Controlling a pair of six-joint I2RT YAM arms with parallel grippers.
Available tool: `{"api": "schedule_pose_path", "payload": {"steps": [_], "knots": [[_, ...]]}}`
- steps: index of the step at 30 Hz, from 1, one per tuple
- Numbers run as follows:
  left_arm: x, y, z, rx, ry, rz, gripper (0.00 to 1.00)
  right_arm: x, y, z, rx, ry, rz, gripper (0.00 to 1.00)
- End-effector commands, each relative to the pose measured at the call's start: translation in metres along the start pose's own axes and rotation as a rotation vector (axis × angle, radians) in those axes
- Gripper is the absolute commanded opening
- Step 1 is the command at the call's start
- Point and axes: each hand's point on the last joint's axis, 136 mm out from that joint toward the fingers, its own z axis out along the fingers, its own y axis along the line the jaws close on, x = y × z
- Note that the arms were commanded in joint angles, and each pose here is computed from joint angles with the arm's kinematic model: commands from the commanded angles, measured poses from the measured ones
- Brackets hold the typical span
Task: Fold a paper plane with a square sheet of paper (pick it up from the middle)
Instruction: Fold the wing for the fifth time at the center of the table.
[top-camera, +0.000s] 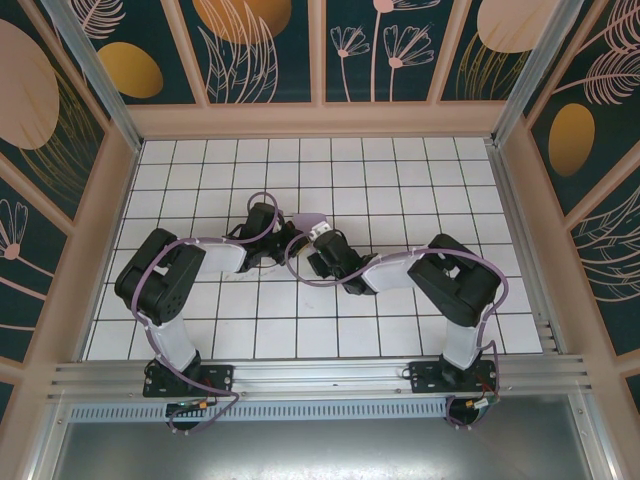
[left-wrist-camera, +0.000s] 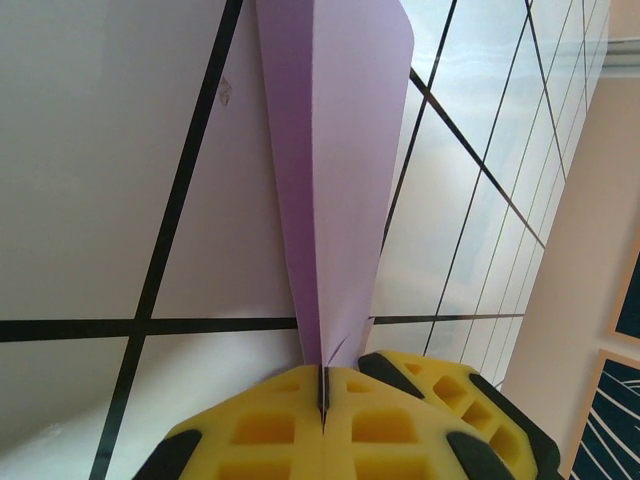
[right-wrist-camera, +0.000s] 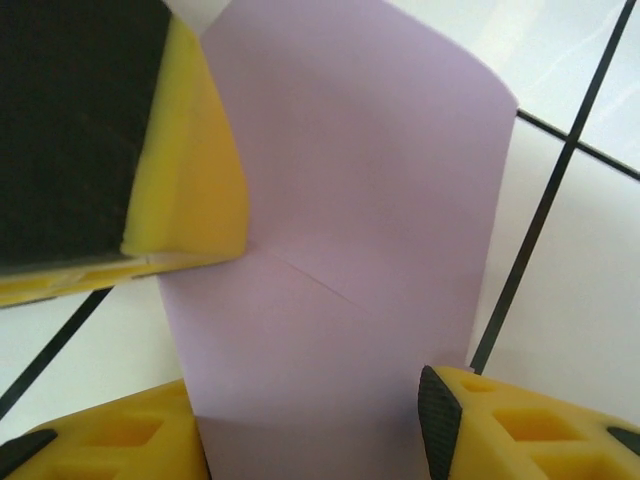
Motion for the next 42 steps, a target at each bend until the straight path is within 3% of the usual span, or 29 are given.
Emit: {"api": "schedule_pose_path", "payload": {"steps": [1,12,17,20,29,42], "knots": [[0.0,-0.012,-0.005,0.018,-0.001,-0.006,0.04,-0.008,-0.001,0.001,0.041,-0.052,-0.027,0.52],[0.0,-0.015,-0.009,0.019,-0.004,-0.006,0.08,-0.001,0.011,0.001,-0.025,-0.05,-0.063,0.24],[-0.006,-0.022,-0.018,0.026,-0.027,0.005,0.18,-0.003,0.01,0.0,-0.038,-0.049,-0.046,0.13],[-0.017,-0.025,-0.031,0.017,-0.077,0.025,0.28,-0.006,0.011,-0.005,-0.073,-0.053,-0.026,0.11],[-0.037,-0.01,-0.063,-0.022,-0.181,0.026,0.4,-0.01,0.019,-0.014,-0.248,-0.04,0.081,0.08],[-0.013,-0.003,-0.071,0.093,-0.144,0.068,0.41,-0.014,0.023,-0.017,-0.469,-0.008,0.259,0.05]]}}
